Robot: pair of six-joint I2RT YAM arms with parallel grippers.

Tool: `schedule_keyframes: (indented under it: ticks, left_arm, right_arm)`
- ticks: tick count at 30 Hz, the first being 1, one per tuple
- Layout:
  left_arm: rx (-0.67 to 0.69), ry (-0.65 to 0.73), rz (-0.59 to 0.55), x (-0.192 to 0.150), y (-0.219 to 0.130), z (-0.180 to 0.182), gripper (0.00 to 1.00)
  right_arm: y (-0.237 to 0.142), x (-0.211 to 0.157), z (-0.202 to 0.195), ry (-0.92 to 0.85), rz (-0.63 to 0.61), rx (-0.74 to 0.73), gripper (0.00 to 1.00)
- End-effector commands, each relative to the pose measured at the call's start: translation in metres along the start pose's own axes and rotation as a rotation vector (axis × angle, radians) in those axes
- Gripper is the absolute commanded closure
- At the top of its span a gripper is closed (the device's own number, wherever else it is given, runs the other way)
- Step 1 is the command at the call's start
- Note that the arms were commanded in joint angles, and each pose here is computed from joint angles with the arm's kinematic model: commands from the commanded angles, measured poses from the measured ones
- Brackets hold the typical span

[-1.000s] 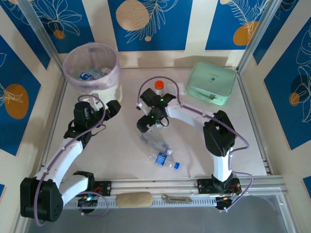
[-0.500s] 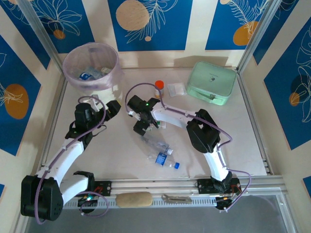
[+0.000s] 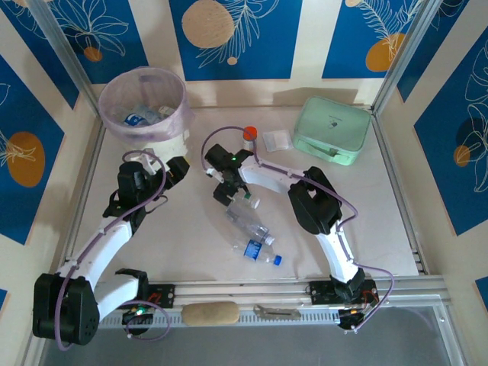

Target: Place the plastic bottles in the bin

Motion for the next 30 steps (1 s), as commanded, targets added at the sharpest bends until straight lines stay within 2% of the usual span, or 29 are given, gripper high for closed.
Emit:
schedule_keyframes:
  ticks: [1, 13, 19, 23, 26, 30]
  left_arm:
    - [-0.013, -0.001, -0.015, 0.002, 0.002, -0.004, 0.00]
    - [-0.008, 0.002, 0.006, -0.002, 0.006, -0.005, 0.00]
    - [-0.010, 0.010, 0.021, -0.005, 0.009, -0.006, 0.00]
    - [-0.012, 0.014, 0.028, -0.008, 0.010, -0.007, 0.00]
    - [-0.026, 0.022, 0.041, -0.011, 0.012, -0.011, 0.01]
    - [-0.034, 0.059, 0.062, -0.016, 0.014, -0.019, 0.01]
  right_arm:
    - [0.002, 0.012, 0.002, 0.025, -0.043, 0.049, 0.05]
    - [0.017, 0.012, -0.002, 0.081, -0.046, 0.087, 0.16]
    - [0.017, 0.012, -0.004, 0.104, -0.053, 0.094, 0.33]
    - [0.011, 0.016, -0.007, 0.133, -0.075, 0.095, 0.43]
    - [-0.002, 0.023, -0.014, 0.183, -0.105, 0.090, 0.45]
    - [-0.027, 0.030, -0.035, 0.332, -0.168, 0.108, 0.47]
Point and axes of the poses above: each hand's point on the last joint's axis, 136 mm out from that joint toward the fingers, its own y axis out along the fingers, its own z axis along the line the jaws close on, x = y × z, the point moved 1 cm from there along -y, back along the fingers, and after that the axes turned 11 degrees about -y, right-handed, at the moved point
